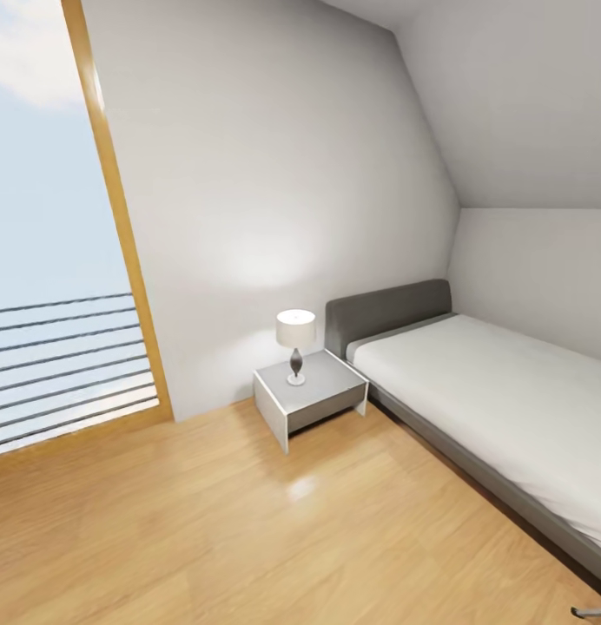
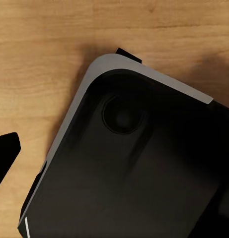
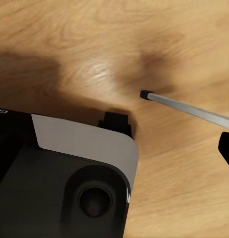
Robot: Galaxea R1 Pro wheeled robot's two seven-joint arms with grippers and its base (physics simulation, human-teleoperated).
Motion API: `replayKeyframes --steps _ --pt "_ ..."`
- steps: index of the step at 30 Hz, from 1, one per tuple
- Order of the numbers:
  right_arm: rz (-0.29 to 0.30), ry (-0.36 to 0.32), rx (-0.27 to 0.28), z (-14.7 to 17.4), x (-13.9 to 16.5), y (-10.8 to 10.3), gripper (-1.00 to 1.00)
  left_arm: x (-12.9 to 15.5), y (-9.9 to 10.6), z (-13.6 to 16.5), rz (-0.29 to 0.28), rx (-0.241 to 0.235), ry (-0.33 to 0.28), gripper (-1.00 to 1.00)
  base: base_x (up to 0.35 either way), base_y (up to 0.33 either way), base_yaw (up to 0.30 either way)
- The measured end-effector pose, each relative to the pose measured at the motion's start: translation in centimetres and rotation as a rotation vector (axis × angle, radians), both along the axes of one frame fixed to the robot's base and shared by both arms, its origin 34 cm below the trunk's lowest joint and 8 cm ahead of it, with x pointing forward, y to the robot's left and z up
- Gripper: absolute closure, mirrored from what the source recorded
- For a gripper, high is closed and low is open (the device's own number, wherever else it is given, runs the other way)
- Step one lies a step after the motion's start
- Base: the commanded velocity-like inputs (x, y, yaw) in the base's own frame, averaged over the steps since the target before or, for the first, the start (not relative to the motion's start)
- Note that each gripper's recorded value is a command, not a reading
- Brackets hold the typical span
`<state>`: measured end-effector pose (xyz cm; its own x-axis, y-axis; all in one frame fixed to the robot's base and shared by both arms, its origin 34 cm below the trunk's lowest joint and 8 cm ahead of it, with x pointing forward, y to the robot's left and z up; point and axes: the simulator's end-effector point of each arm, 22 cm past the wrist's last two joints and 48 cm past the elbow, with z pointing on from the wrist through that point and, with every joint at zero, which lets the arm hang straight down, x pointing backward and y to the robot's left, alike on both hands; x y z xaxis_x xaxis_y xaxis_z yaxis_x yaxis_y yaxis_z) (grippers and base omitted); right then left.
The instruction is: Attach the digital camera to the camera tripod in the bedroom.
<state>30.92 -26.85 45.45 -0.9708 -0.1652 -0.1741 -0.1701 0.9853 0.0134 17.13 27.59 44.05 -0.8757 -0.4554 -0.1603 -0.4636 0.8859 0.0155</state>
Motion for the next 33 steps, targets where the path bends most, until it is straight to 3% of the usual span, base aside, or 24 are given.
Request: replayKeyframes --steps 18,33 --pt "-0.001 -0.004 0.001 0.01 0.09 0.06 -1.00 -0.04 0.01 -0.01 0.000 0.000 0.001 -1.00 0.008 0.007 -0.011" --pt "-0.002 -0.007 0.005 0.02 0.16 0.32 -1.00 -0.05 0.00 -0.01 0.000 0.000 0.001 -1.00 0.000 0.000 -0.204"
